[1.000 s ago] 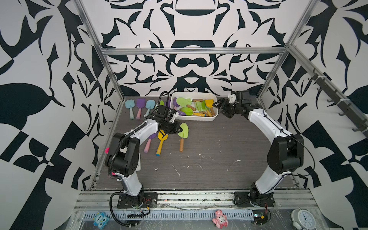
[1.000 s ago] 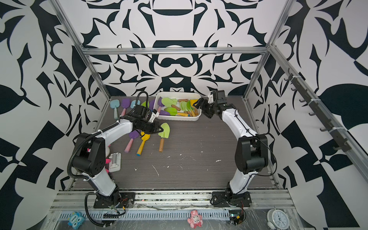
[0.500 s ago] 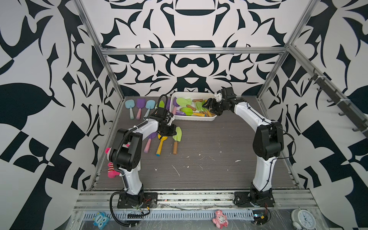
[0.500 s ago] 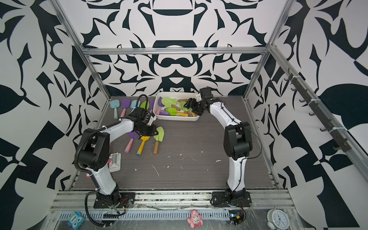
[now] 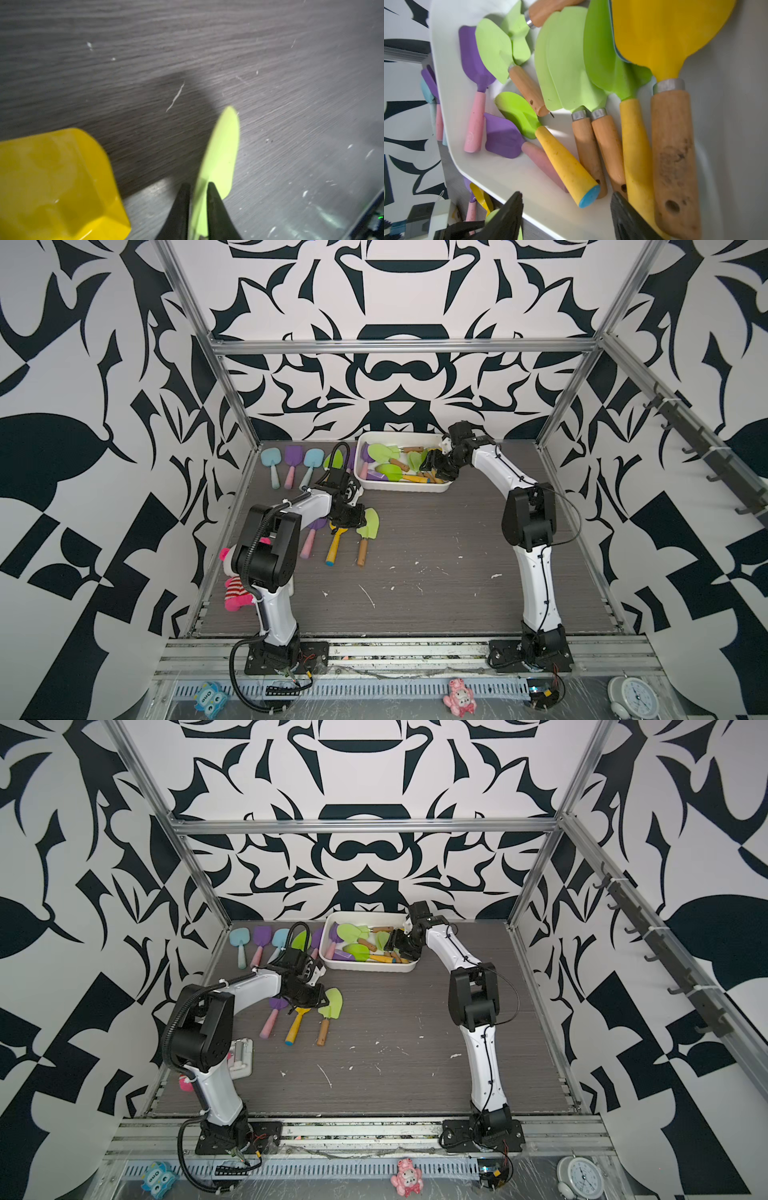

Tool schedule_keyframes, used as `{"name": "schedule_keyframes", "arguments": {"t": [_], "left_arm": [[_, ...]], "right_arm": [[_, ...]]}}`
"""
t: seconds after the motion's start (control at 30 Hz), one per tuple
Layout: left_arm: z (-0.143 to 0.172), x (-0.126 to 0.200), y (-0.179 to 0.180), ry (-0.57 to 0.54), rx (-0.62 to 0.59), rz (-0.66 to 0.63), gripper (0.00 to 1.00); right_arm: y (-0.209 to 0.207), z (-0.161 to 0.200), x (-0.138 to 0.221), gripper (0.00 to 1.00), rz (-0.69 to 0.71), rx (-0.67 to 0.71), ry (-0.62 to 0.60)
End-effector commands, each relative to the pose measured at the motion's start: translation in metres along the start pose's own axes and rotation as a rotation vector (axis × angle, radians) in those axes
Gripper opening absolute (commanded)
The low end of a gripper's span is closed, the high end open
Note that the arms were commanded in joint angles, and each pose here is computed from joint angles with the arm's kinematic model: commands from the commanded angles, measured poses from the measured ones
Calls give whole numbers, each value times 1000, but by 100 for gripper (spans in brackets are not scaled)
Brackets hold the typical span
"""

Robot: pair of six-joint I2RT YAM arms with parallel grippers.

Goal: Take the shovel out of the storage box
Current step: Place the shovel at the center of the board.

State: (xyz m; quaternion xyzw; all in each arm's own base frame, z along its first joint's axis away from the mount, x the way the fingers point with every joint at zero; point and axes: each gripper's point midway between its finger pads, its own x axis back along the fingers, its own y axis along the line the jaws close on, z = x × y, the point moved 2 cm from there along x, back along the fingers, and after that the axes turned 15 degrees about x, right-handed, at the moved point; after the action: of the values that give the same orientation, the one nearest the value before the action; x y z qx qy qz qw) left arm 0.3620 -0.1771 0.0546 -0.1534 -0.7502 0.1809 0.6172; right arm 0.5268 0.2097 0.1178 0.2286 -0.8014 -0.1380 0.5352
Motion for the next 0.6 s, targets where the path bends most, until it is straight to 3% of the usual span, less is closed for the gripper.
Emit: {"name": "schedule_keyframes", "arguments": {"t": [0.0,0.13,0.57], "left_arm": [[6,-6,13,13,2,-52,32],[3,0,15,-12,-3,-75,41],[-8,47,-10,-116,38,-25,46]], "right_arm": [[16,-5,12,70,-13,66,-4],[17,-2,4,70,-35,80,23],[18,12,-12,57,-43,129,115]]}}
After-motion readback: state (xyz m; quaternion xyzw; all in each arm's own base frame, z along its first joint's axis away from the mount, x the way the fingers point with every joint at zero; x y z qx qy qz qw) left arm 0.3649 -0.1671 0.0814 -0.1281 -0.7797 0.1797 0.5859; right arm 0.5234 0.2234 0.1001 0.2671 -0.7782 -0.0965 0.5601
